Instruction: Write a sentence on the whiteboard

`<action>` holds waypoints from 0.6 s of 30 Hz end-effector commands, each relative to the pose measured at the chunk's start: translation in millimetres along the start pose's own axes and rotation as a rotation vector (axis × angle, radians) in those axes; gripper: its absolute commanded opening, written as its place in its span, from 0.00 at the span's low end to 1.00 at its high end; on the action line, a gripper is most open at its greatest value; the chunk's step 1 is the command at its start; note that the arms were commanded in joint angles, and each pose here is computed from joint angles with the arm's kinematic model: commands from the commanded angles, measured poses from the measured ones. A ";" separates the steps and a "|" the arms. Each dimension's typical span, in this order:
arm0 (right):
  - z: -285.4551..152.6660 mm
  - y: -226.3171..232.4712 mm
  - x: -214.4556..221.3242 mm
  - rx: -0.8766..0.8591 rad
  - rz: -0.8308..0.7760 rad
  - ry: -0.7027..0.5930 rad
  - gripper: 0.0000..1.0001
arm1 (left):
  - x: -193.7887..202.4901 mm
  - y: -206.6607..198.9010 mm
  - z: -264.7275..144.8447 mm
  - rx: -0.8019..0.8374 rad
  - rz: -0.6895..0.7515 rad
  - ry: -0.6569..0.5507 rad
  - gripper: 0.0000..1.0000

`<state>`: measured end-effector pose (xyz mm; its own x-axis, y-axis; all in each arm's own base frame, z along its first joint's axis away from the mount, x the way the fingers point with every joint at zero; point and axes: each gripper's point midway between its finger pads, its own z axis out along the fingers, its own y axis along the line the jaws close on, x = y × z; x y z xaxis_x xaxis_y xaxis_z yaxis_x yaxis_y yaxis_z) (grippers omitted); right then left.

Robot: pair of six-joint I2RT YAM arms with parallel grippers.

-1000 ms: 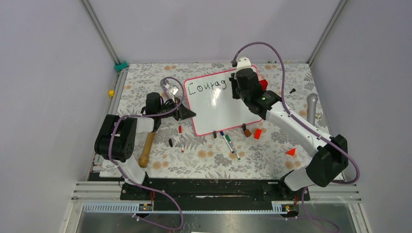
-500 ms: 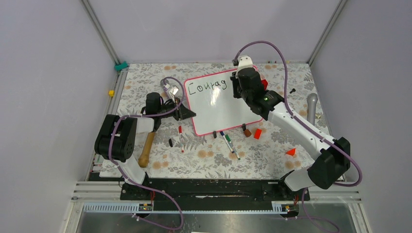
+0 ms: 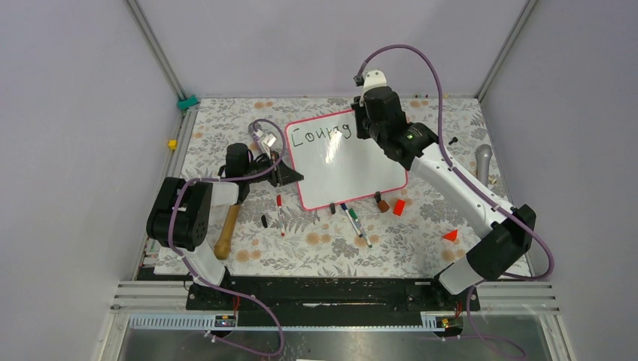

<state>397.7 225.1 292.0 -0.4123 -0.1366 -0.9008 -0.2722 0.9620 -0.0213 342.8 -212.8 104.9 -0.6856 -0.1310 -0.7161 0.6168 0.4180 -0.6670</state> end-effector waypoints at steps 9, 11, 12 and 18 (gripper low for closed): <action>1.8 -4.4 13.1 -0.007 -0.029 0.004 0.00 | 4.8 23.6 -0.7 -0.085 0.008 -0.007 0.00; 3.2 -3.5 16.9 -0.013 -0.025 0.012 0.00 | 5.1 24.0 -0.7 -0.085 0.008 -0.006 0.00; 3.5 -2.3 17.9 -0.018 -0.023 0.015 0.00 | 4.5 24.0 -0.9 -0.086 0.009 -0.008 0.00; 6.1 -0.7 22.0 -0.028 -0.008 0.026 0.00 | 5.0 24.1 -0.9 -0.087 0.008 -0.007 0.00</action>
<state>390.6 223.0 253.2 -0.4684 -0.1938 -0.8620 -0.3031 0.9517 -0.0493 342.8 -212.8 104.9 -0.6856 -0.1308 -0.7161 0.6168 0.4181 -0.6669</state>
